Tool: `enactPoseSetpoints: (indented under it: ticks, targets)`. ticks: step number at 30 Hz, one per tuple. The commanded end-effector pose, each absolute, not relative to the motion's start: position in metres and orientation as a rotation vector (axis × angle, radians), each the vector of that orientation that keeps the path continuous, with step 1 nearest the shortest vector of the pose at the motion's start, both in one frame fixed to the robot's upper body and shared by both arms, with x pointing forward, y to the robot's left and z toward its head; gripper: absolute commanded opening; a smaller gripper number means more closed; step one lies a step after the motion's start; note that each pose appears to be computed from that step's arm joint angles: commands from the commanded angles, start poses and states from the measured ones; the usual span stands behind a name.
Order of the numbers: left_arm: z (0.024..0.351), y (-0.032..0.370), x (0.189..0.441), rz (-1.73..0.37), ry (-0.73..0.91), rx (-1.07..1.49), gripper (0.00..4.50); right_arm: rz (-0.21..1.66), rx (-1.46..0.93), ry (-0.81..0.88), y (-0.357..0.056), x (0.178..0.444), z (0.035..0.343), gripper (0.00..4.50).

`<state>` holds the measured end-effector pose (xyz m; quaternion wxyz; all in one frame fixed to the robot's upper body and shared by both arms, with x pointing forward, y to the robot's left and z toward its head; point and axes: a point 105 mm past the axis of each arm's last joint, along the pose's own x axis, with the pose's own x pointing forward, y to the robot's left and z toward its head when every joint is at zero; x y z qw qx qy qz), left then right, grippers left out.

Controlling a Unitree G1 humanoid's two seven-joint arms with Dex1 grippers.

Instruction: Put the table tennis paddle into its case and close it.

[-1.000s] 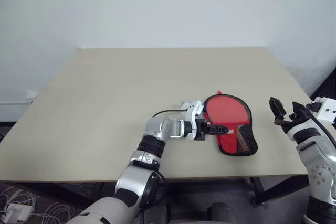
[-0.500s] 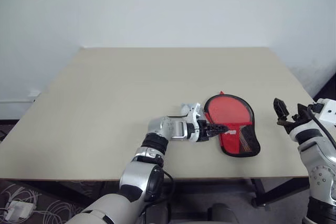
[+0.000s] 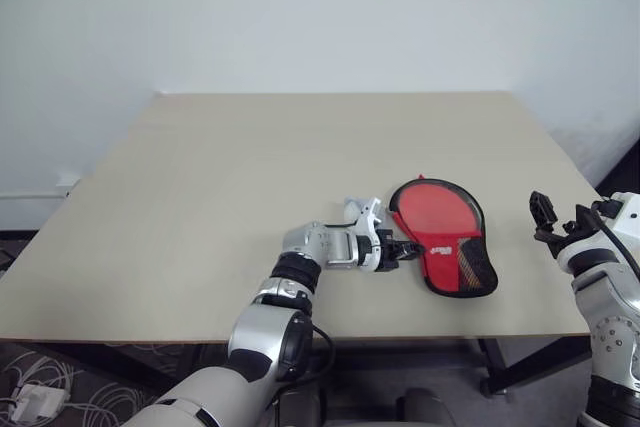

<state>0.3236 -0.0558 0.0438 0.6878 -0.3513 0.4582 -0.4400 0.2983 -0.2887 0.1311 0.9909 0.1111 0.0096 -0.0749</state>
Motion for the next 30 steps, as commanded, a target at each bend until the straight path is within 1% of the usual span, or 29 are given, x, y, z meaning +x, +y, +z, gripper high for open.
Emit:
enactPoseSetpoints:
  ticks: [1, 6, 14, 19, 24, 27, 30]
  targets:
    - [0.048, -0.075, 0.303, -1.083, 1.115, -0.804, 0.06, -0.169, 0.204, -0.033, -0.293, 0.297, 0.145, 4.50]
    - [0.054, -0.041, 0.297, -1.153, 1.162, -0.774, 0.06, -0.167, 0.200, -0.020, -0.290, 0.297, 0.142, 4.50]
    - [0.038, 0.028, 0.261, -1.227, 1.283, -0.579, 0.06, -0.144, 0.190, 0.007, -0.281, 0.297, 0.137, 4.50]
    - [0.037, 0.052, 0.246, -1.231, 1.315, -0.576, 0.06, -0.127, 0.173, 0.027, -0.277, 0.297, 0.134, 4.50]
    - [0.035, 0.062, 0.246, -1.169, 1.318, -0.627, 0.06, -0.123, 0.162, 0.038, -0.276, 0.299, 0.133, 4.50]
    - [0.033, 0.061, 0.252, -1.149, 1.261, -0.623, 0.06, -0.122, 0.156, 0.044, -0.277, 0.300, 0.132, 4.50]
    - [0.030, 0.057, 0.262, -1.128, 1.164, -0.623, 0.06, -0.118, 0.156, 0.043, -0.276, 0.302, 0.132, 4.50]
